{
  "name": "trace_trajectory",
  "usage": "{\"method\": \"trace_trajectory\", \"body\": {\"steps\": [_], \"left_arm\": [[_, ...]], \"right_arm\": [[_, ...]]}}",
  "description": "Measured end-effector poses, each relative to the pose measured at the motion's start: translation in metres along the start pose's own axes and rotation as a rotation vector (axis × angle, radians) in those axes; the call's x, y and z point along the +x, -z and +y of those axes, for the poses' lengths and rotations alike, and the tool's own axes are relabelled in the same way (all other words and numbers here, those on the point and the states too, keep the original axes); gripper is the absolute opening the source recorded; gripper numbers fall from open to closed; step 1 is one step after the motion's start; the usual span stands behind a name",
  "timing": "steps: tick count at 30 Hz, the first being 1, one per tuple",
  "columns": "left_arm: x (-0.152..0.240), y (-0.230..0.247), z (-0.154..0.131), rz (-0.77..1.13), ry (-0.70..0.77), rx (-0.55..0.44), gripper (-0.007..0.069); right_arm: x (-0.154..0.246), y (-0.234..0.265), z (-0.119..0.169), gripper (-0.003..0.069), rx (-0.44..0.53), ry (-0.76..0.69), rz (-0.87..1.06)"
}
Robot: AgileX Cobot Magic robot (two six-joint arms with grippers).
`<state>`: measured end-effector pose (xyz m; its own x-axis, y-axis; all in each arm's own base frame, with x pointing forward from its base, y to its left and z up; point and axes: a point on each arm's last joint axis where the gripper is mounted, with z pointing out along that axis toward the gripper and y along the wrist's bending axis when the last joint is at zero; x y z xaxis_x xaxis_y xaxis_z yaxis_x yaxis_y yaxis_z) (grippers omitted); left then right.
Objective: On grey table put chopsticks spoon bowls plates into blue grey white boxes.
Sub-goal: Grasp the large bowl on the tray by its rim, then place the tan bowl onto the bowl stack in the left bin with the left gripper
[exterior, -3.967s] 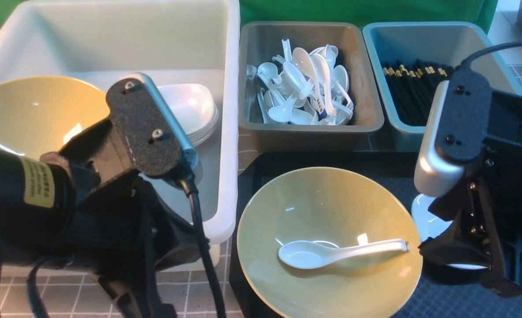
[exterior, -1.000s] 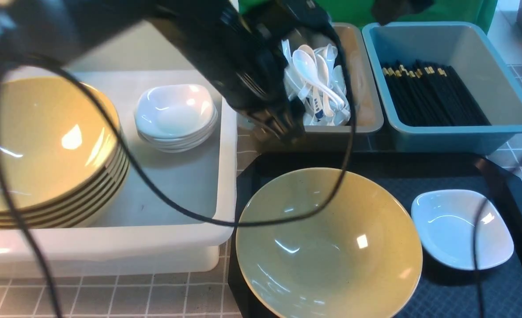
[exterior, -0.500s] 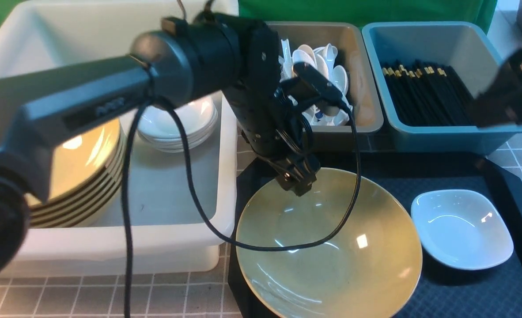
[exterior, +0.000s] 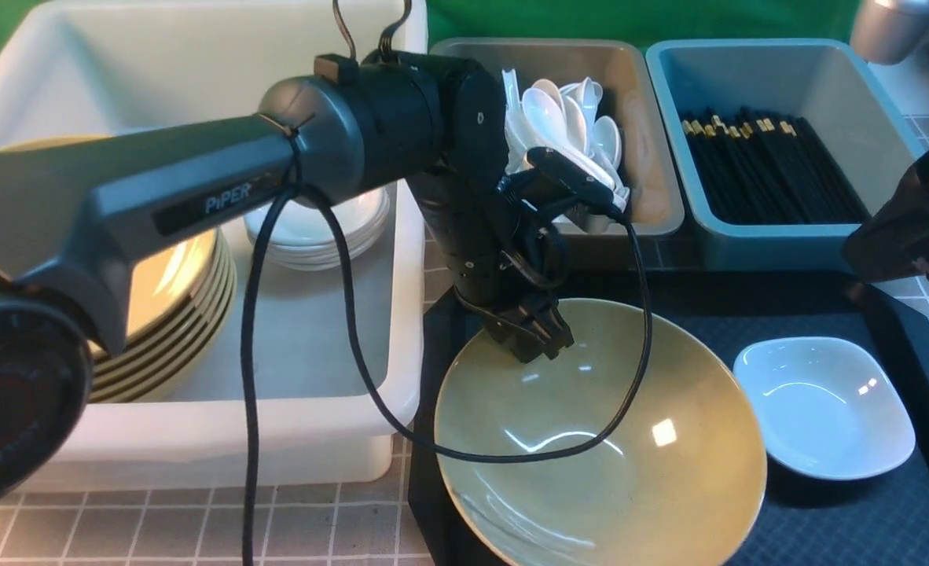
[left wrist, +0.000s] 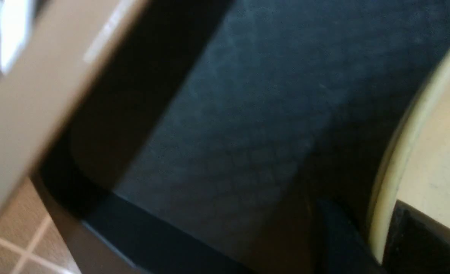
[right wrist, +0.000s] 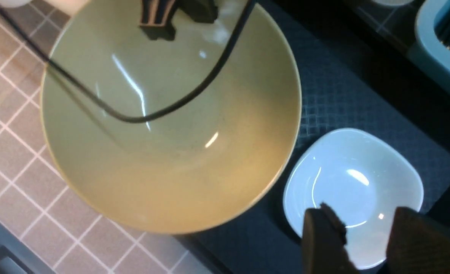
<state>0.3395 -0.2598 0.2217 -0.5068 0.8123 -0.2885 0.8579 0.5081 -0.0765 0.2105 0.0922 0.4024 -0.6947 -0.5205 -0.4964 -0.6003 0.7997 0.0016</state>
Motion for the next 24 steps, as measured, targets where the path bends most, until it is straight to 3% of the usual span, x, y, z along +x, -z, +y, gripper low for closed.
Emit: {"method": "trace_trajectory", "body": {"steps": [3,7,12,19,21,24], "left_arm": [[0.001,0.025,-0.007,-0.031,-0.005,0.002,0.0026],[0.007,0.091,-0.014,-0.167,-0.016,-0.057,0.0011],[0.044,0.181,-0.002,-0.365,0.101,-0.097,0.0008],[0.152,0.269,0.051,-0.531,0.465,-0.262,0.0008],[0.177,0.275,0.059,-0.544,0.552,-0.299,0.0008],[0.254,0.277,0.079,-0.563,0.827,-0.380,0.0008]], "right_arm": [[-0.001,0.000,0.003,0.0207,-0.034,0.039,-0.011],[-0.005,0.001,0.014,0.0070,-0.146,0.117,-0.062],[-0.012,0.003,0.021,0.0000,-0.215,0.174,-0.152],[-0.019,0.011,0.034,0.0000,-0.240,0.241,-0.204],[-0.020,0.012,0.037,0.0000,-0.246,0.253,-0.213],[-0.022,0.013,0.039,0.0000,-0.246,0.263,-0.230]]}}
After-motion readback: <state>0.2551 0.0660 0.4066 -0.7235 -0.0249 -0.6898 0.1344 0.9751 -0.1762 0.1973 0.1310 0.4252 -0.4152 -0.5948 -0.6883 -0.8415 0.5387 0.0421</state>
